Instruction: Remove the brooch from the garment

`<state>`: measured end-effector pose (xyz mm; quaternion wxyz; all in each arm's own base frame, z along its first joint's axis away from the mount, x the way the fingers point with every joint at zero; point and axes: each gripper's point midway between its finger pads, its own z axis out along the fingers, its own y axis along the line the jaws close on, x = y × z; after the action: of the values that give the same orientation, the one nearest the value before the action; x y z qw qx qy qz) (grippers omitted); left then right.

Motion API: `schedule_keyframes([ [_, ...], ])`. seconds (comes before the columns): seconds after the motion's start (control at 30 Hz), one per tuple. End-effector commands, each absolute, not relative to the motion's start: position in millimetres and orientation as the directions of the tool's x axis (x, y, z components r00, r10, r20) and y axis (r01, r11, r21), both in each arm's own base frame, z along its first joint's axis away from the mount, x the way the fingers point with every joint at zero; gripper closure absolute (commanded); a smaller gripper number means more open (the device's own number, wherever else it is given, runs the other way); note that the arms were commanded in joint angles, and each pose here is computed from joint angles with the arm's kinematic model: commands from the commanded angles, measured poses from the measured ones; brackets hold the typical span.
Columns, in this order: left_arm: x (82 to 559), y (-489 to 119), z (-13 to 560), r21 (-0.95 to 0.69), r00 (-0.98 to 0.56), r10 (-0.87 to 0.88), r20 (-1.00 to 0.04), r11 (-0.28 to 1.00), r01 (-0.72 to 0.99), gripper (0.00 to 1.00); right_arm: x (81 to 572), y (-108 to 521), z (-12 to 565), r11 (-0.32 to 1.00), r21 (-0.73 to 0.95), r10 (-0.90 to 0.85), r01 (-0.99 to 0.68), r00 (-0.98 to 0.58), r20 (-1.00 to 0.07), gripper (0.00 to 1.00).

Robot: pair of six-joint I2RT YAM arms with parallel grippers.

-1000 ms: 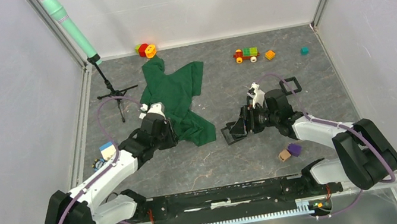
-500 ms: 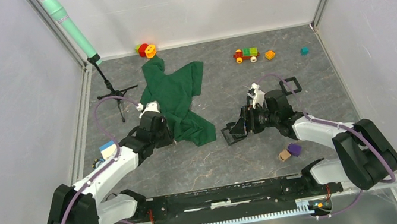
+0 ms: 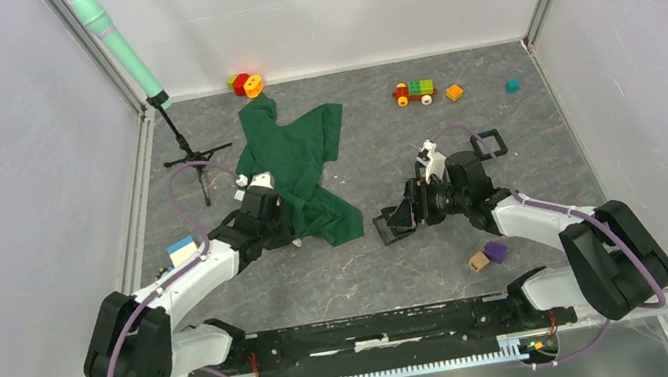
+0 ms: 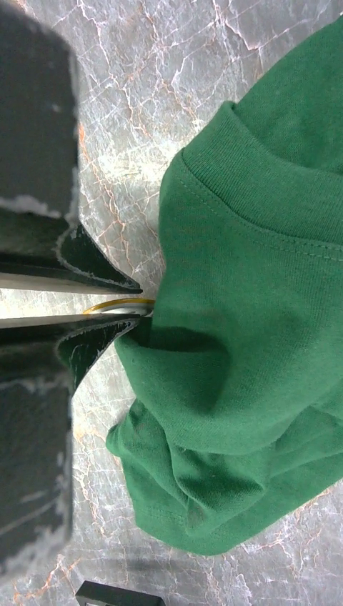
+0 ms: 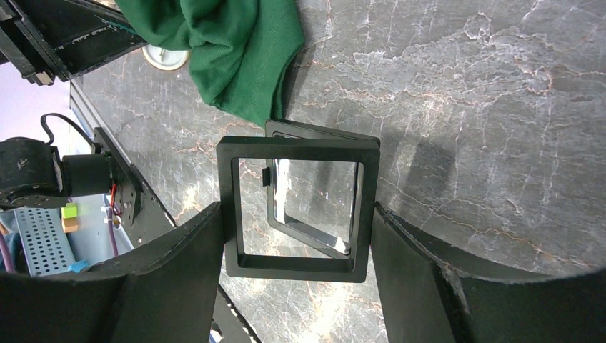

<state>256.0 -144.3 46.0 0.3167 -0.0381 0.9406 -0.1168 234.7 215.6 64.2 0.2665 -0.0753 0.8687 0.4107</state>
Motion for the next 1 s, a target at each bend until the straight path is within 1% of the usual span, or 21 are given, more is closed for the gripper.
schedule_keyframes([
  [0.0, 264.0, -142.4, 55.6, -0.249, -0.768, -0.165, -0.618, 0.968, -0.007, 0.8, 238.3, 216.4, 72.7, 0.648, 0.652, 0.076, -0.393, -0.818, -0.57, 0.31],
  [0.03, 263.6, -141.4, 57.2, -0.248, -0.766, -0.165, -0.622, 0.969, -0.008, 0.81, 238.0, 215.5, 71.1, 0.653, 0.648, 0.073, -0.391, -0.82, -0.568, 0.28],
  [0.13, 263.0, -137.9, 62.8, -0.24, -0.755, -0.165, -0.635, 0.971, -0.01, 0.82, 239.3, 212.0, 68.4, 0.675, 0.628, 0.06, -0.387, -0.82, -0.569, 0.17],
  [0.2, 262.4, -135.5, 65.2, -0.232, -0.751, -0.162, -0.64, 0.973, -0.013, 0.87, 241.9, 207.8, 66.7, 0.7, 0.604, 0.05, -0.382, -0.817, -0.575, 0.11],
  [0.33, 260.8, -126.5, 72.8, -0.191, -0.749, -0.147, -0.647, 0.981, -0.027, 0.97, 249.5, 200.1, 68.4, 0.742, 0.548, 0.03, -0.385, -0.799, -0.601, 0.08],
  [0.5, 262.2, -107.8, 90.3, -0.14, -0.703, -0.161, -0.693, 0.986, -0.087, 0.98, 260.5, 190.5, 77.5, 0.789, 0.47, -0.001, -0.396, -0.765, -0.644, 0.04],
  [0.63, 264.4, -100.5, 106.1, -0.133, -0.649, -0.17, -0.741, 0.985, -0.106, 0.98, 267.9, 197.0, 97.7, 0.792, 0.409, -0.042, -0.453, -0.709, -0.704, 0.06],
  [0.73, 265.9, -100.8, 122.8, -0.131, -0.584, -0.163, -0.795, 0.987, -0.098, 0.98, 267.5, 220.6, 117.9, 0.744, 0.384, -0.09, -0.547, -0.652, -0.753, 0.1],
  [0.8, 267.2, -108.4, 138.1, -0.154, -0.522, -0.158, -0.838, 0.987, -0.051, 0.98, 260.1, 248.5, 133.7, 0.666, 0.383, -0.124, -0.64, -0.601, -0.789, 0.11],
  [0.87, 271.2, -115.9, 154.0, -0.21, -0.453, -0.188, -0.871, 0.978, -0.002, 0.98, 254.4, 277.5, 153.6, 0.567, 0.385, -0.128, -0.728, -0.539, -0.832, 0.13],
  [0.97, 276.1, -126.5, 182.5, -0.301, -0.331, -0.26, -0.907, 0.951, 0.078, 0.98, 253.1, 305.7, 174.7, 0.484, 0.364, -0.102, -0.796, -0.464, -0.88, 0.16],
])
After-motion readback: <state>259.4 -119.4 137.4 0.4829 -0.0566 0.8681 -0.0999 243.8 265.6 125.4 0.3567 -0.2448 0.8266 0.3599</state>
